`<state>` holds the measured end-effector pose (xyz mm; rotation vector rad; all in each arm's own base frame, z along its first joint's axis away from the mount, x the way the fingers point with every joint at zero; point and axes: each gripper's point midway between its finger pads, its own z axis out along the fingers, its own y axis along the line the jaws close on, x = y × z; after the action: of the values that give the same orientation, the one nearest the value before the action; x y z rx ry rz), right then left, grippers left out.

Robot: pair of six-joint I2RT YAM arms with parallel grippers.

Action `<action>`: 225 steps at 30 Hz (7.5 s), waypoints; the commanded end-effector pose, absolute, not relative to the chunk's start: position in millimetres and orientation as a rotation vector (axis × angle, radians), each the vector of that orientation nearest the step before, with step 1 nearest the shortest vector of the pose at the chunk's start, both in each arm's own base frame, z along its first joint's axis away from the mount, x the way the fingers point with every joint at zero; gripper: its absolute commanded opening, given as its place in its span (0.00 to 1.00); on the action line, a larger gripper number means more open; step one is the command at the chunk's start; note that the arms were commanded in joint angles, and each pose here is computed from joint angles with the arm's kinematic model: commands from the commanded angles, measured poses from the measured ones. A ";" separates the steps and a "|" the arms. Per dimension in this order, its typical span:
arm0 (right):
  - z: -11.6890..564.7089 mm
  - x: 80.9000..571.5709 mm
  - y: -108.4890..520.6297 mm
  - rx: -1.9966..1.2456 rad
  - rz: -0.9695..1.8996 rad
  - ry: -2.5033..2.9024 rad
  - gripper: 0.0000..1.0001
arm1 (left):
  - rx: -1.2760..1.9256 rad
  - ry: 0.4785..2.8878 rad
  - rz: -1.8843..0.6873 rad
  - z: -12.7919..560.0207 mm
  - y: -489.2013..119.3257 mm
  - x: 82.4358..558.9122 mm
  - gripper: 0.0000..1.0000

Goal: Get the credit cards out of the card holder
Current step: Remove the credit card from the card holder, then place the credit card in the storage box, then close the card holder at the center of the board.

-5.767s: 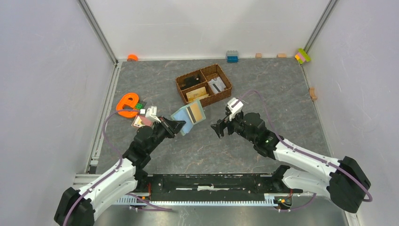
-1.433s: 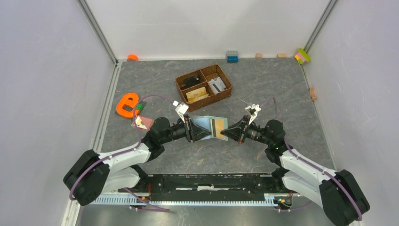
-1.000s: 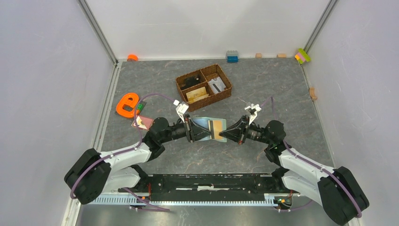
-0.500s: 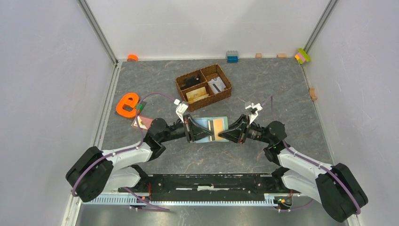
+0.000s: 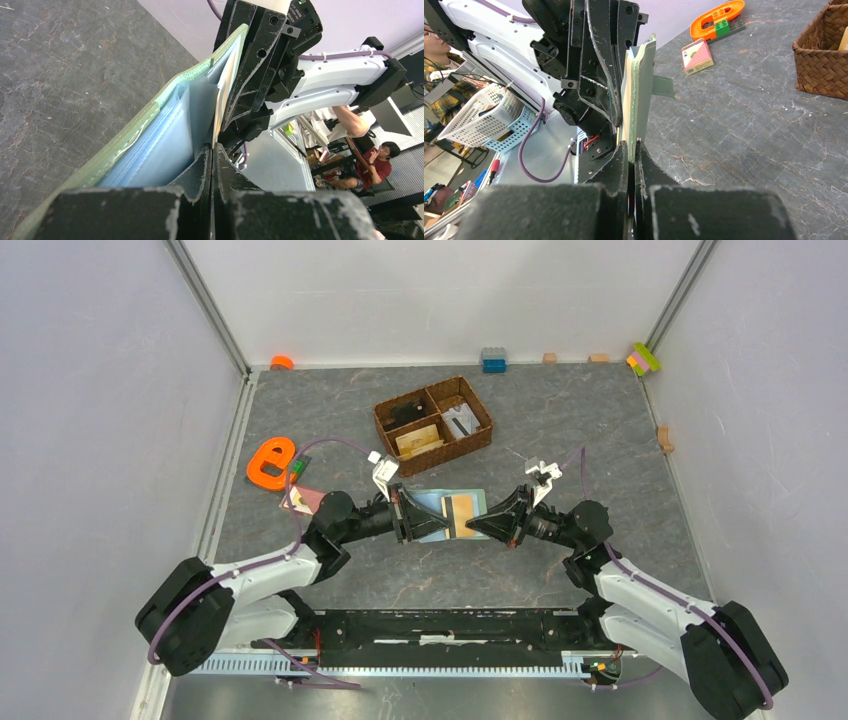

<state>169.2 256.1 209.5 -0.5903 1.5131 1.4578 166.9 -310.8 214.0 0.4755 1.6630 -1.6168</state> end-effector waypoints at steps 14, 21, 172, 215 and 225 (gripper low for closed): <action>213.2 177.0 246.9 -0.538 1.440 1.484 0.03 | 0.393 1.628 -1.550 218.5 -296.7 182.7 0.02; 214.5 171.3 249.2 -0.555 1.487 1.473 0.00 | 0.420 1.624 -1.600 220.5 -302.0 178.6 0.03; 176.1 248.3 169.4 -0.198 0.757 1.622 0.00 | 0.783 1.995 0.507 231.6 -276.2 371.6 0.62; 250.4 184.8 215.2 -0.506 1.254 1.384 0.00 | 0.383 1.708 -1.232 212.6 -312.2 213.5 1.00; 237.4 195.2 213.1 -0.477 1.208 1.440 0.00 | 0.533 1.540 -1.463 238.5 -329.3 181.9 0.67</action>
<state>187.6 214.7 220.1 -0.4705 1.4880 1.2513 205.0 -316.8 203.7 0.4413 1.7020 -1.2792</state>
